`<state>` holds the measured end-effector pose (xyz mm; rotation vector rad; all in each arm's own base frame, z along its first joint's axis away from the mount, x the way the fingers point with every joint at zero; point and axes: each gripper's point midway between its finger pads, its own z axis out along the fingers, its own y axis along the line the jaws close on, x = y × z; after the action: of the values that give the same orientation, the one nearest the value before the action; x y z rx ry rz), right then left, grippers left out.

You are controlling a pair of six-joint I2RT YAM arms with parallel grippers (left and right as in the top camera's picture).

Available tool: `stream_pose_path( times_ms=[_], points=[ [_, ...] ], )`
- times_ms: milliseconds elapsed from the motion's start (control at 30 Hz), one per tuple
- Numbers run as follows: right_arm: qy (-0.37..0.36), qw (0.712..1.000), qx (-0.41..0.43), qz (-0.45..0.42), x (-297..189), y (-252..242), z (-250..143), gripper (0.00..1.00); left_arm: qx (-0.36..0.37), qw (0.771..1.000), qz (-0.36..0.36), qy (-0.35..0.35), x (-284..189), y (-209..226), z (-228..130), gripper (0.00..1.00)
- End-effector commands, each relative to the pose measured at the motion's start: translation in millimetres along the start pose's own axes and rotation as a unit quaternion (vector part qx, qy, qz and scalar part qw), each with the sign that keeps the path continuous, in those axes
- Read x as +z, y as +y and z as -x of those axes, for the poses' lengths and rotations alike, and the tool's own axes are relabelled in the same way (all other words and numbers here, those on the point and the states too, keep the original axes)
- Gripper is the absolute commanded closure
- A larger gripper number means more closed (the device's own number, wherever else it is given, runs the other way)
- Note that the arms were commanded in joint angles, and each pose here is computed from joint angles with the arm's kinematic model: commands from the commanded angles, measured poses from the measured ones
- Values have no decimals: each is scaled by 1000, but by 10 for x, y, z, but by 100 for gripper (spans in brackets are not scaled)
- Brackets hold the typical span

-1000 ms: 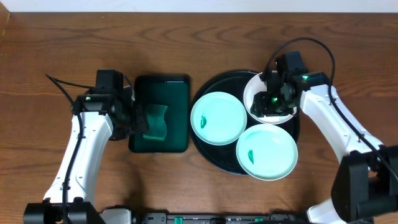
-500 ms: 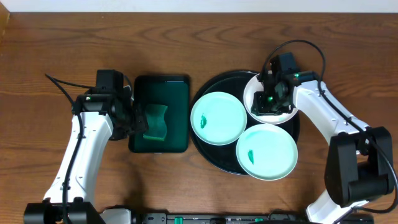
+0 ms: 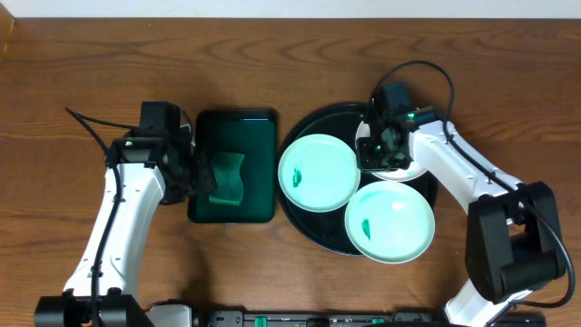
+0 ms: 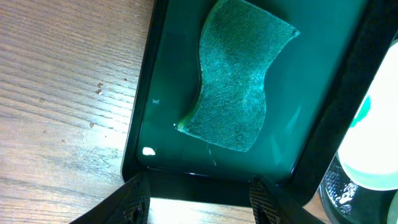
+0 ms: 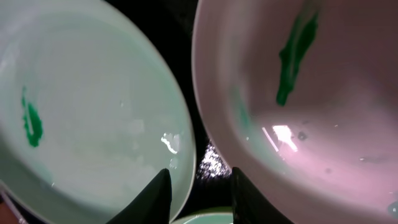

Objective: Clean dirty plates on tray and stack at the side

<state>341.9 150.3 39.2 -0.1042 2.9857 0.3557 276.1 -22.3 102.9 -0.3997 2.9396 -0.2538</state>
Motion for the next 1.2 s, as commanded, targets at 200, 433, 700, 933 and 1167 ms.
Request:
stream_pose_path(
  times_ms=[200,433,700,933,1167],
  points=[
    [-6,1000,13,-24,129,51,-73,84,-1,1000,8,3,26,28,-13,46],
    [-2,998,44,-40,166,-23,-129,83,-1,1000,8,3,26,29,-13,46],
    [-9,999,38,-35,221,11,-136,79,-1,1000,8,3,26,28,-13,45],
    [-11,998,45,-34,249,17,-151,83,-1,1000,8,3,26,28,-14,45],
    [-10,998,45,-34,255,13,-158,92,-1,1000,8,3,26,28,-14,45]
  ],
)
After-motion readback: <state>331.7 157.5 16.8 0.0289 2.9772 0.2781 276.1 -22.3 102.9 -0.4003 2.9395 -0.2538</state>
